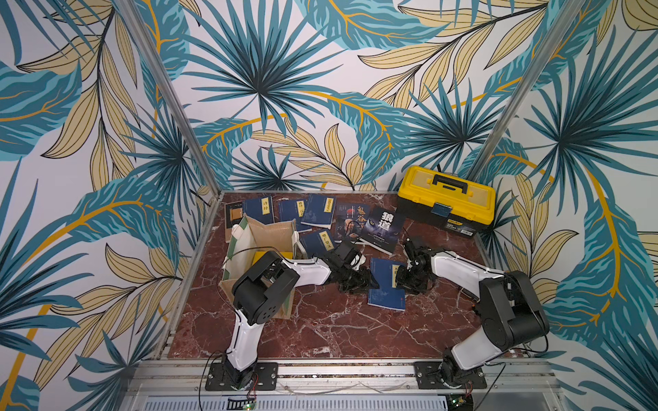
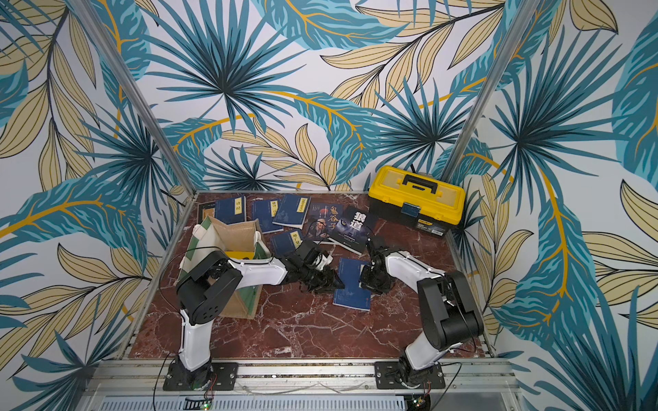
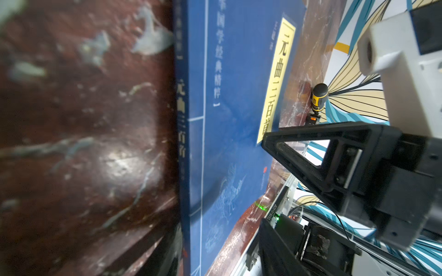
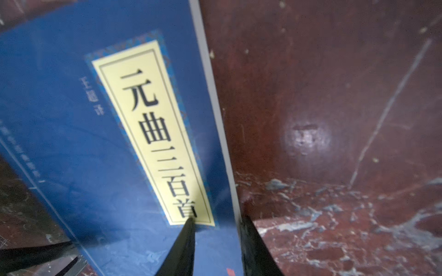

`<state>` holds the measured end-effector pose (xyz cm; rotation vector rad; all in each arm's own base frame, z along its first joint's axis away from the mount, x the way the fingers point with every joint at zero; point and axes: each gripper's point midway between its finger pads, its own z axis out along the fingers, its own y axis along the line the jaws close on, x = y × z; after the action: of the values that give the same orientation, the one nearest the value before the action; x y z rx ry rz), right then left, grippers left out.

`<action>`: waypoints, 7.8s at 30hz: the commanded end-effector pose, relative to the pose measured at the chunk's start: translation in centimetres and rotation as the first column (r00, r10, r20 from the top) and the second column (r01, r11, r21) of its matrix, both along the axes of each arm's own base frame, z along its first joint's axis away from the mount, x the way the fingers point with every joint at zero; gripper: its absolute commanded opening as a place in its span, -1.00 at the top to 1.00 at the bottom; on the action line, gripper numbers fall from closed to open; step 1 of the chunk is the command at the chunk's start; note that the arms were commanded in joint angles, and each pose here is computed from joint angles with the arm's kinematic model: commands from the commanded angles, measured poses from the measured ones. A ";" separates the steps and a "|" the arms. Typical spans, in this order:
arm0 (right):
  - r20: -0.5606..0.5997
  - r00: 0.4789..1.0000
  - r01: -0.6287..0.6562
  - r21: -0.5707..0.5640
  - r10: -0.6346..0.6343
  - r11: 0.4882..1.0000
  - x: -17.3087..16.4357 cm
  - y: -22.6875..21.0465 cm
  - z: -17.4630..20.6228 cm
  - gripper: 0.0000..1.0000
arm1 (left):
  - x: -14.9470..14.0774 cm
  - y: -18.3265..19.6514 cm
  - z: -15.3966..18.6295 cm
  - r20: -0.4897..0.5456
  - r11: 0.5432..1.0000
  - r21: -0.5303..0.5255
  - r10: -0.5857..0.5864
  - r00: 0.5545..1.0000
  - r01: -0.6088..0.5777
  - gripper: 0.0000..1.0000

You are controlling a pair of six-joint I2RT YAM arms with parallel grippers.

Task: Put the books into the canvas bag
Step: Pick up the book from the center of the board, then place the book in the canvas bag, then move the book to the center of the board.

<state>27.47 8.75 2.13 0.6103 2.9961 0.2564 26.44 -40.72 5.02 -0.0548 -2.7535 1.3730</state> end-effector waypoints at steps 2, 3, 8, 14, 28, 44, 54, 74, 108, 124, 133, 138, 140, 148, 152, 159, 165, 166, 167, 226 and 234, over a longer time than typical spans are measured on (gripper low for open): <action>-0.080 0.997 -0.017 -0.001 0.017 1.000 -1.7 0.1 -1.4 0.36 | 0.8 -3.2 7.6 0.124 0.977 -0.203 -0.042 0.991 0.067 -0.02; -0.081 0.997 -0.016 0.001 0.016 1.000 -1.8 0.1 -1.4 0.37 | 0.9 -3.3 8.0 0.131 0.976 -0.207 -0.032 0.991 0.059 -0.02; -0.078 0.997 -0.018 0.016 0.019 1.000 -2.0 0.5 -1.2 0.40 | 1.2 -4.0 7.0 0.132 0.984 -0.176 0.001 0.991 0.023 0.10; -0.071 0.997 -0.019 0.019 0.021 1.000 -2.3 0.5 -0.9 0.40 | 0.8 -5.0 5.1 0.113 0.991 -0.137 0.012 0.993 0.004 0.36; 0.149 0.989 -0.023 0.023 0.019 0.999 -1.1 0.0 7.4 -0.02 | 1.0 -0.3 9.9 0.311 1.000 -0.010 0.011 0.950 -0.008 1.00; 0.504 0.863 -0.131 0.145 0.040 0.981 2.8 6.8 19.1 -0.11 | 1.5 14.4 20.7 0.641 0.939 0.231 0.050 0.766 -0.255 1.00; 0.585 0.792 -0.341 0.185 0.175 0.922 5.2 17.8 22.9 -0.13 | -1.9 26.1 31.9 0.886 0.838 0.067 0.200 0.419 -0.542 1.00; 0.532 0.721 -0.608 0.177 0.444 0.774 3.1 35.7 21.0 -0.10 | -7.0 35.9 31.2 0.929 0.668 0.203 0.098 0.356 -0.716 0.92; 0.552 0.714 -0.594 0.151 0.431 0.790 3.3 34.0 20.4 0.81 | -4.2 30.6 20.9 0.449 0.831 0.489 0.023 0.893 -0.267 0.85; 0.548 0.712 -0.608 0.169 0.438 0.776 3.0 34.4 20.3 0.81 | -0.8 30.7 14.9 0.266 0.866 0.478 0.014 0.964 -0.144 0.86; 0.545 0.714 -0.608 0.170 0.440 0.776 3.0 34.5 20.0 0.80 | 0.4 32.8 10.8 0.197 0.862 0.482 0.064 0.978 -0.154 0.86; 0.546 0.711 -0.611 0.170 0.443 0.773 3.0 34.6 20.0 0.79 | 0.6 34.7 9.6 0.187 0.803 0.568 0.088 0.979 -0.180 0.68; 0.544 0.710 -0.613 0.164 0.447 0.773 3.0 34.5 19.9 0.79 | 0.7 35.4 9.6 0.196 0.777 0.599 0.089 0.976 -0.192 0.46; 0.546 0.706 -0.615 0.157 0.451 0.772 3.1 34.6 20.0 0.74 | 1.0 37.3 11.4 0.274 0.706 0.661 0.088 0.958 -0.254 0.05; 0.542 0.707 -0.616 0.154 0.455 0.773 3.2 34.6 20.0 0.68 | 1.0 38.4 13.0 0.312 0.659 0.691 0.098 0.945 -0.296 0.00; 0.546 0.702 -0.616 0.144 0.457 0.774 3.3 34.5 20.2 0.38 | 1.1 38.7 16.6 0.431 0.647 0.657 0.101 0.897 -0.388 -0.03; 0.578 0.677 -0.619 0.112 0.456 0.777 3.5 33.7 21.9 0.15 | 0.9 37.6 20.1 0.520 0.688 0.567 0.127 0.844 -0.453 -0.03; 0.586 0.669 -0.619 0.101 0.457 0.779 3.5 33.4 22.3 0.10 | 0.8 37.3 20.8 0.535 0.697 0.549 0.131 0.834 -0.462 -0.03; 0.594 0.663 -0.619 0.093 0.455 0.780 3.5 33.1 22.8 0.06 | 0.8 37.0 21.4 0.549 0.703 0.533 0.136 0.825 -0.471 -0.03; 0.271 0.951 0.131 0.075 -0.147 0.989 18.4 -2.3 2.6 -0.31 | 24.1 0.9 4.5 0.454 0.957 0.234 0.050 0.890 -0.173 -0.14; 0.239 0.964 0.097 0.086 -0.115 0.992 18.8 -1.8 1.1 -0.09 | 23.7 -1.2 2.4 0.355 0.979 0.137 0.094 0.930 -0.151 -0.15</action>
<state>46.28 6.69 3.89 0.7052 2.6943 0.3828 49.76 -40.12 7.29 -0.1546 -3.2751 1.1212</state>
